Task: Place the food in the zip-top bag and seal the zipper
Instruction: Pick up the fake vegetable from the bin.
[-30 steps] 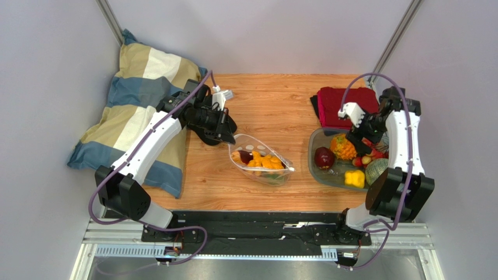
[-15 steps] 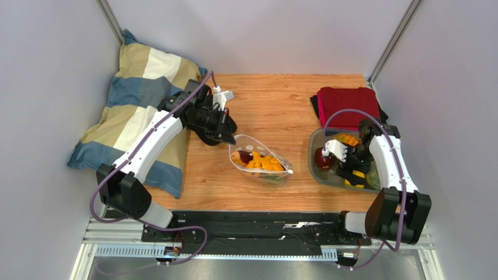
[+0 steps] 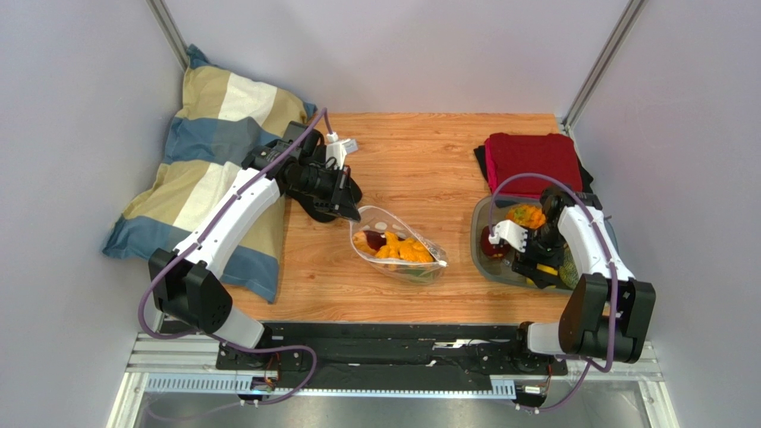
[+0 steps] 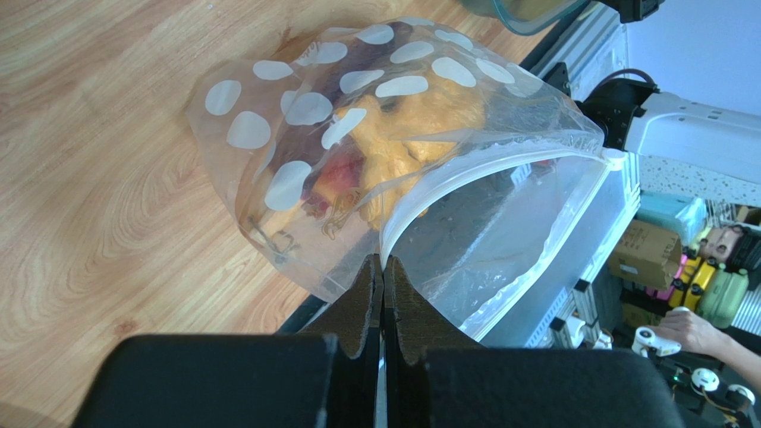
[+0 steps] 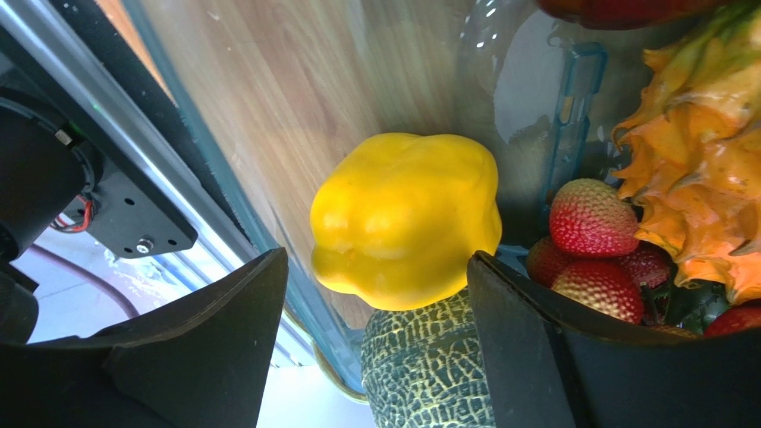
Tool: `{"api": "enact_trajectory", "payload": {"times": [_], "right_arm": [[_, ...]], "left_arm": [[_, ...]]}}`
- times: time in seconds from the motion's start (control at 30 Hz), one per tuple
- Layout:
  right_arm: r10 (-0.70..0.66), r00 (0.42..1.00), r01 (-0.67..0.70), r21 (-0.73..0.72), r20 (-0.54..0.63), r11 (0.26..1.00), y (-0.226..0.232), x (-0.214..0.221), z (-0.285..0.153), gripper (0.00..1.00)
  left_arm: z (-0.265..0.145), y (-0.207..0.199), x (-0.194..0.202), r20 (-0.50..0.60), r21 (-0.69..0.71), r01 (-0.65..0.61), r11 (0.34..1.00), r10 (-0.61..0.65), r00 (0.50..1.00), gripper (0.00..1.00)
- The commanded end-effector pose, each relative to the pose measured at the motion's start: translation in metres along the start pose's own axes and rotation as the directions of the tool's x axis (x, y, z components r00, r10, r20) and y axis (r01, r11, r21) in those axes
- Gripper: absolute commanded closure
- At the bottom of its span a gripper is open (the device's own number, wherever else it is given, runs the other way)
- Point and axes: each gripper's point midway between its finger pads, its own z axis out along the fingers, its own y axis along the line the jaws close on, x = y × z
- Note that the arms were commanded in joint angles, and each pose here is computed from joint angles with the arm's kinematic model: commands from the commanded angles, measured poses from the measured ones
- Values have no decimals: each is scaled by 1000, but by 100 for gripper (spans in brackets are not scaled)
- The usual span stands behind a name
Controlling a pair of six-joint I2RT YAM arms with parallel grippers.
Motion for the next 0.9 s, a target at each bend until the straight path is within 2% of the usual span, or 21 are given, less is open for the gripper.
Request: {"api": "enact_trajectory", "payload": {"times": [0.0,0.13,0.3,0.43,0.53,0.73,0.83,0.87], "right_arm": [[25,1000,-26,45,14,999,-14,-5,-5,23],[32,999,-33,26,36,999,-14,-10,-14,28],[38,999,-38,20,32,999,-18,-10,-13,40],[35,999,-36,15,27,999,-15,-9,-5,38],[33,999,-33,6,30,999,-12,-10,-1,28],[40,999,-40,12,33,999,-12,-14,8,29],[54,998,-54,8,33,999,-12,-15,7,38],[63,998,-63,-8,29,998,-7,-14,6,49]], "left_arm": [[-2,-4,-3,14,22,-17,1000,17,1000,100],[-2,-4,-4,16,23,-18,1000,17,1000,100],[1,-3,-6,11,27,-12,1000,11,1000,100],[1,-2,-6,10,25,-14,1000,13,1000,100],[2,-1,-4,7,24,-14,1000,14,1000,100],[2,-1,-2,-1,26,-13,1000,13,1000,100],[0,-1,-1,-3,23,-18,1000,18,1000,100],[-1,-2,1,-4,23,-22,999,22,1000,100]]}}
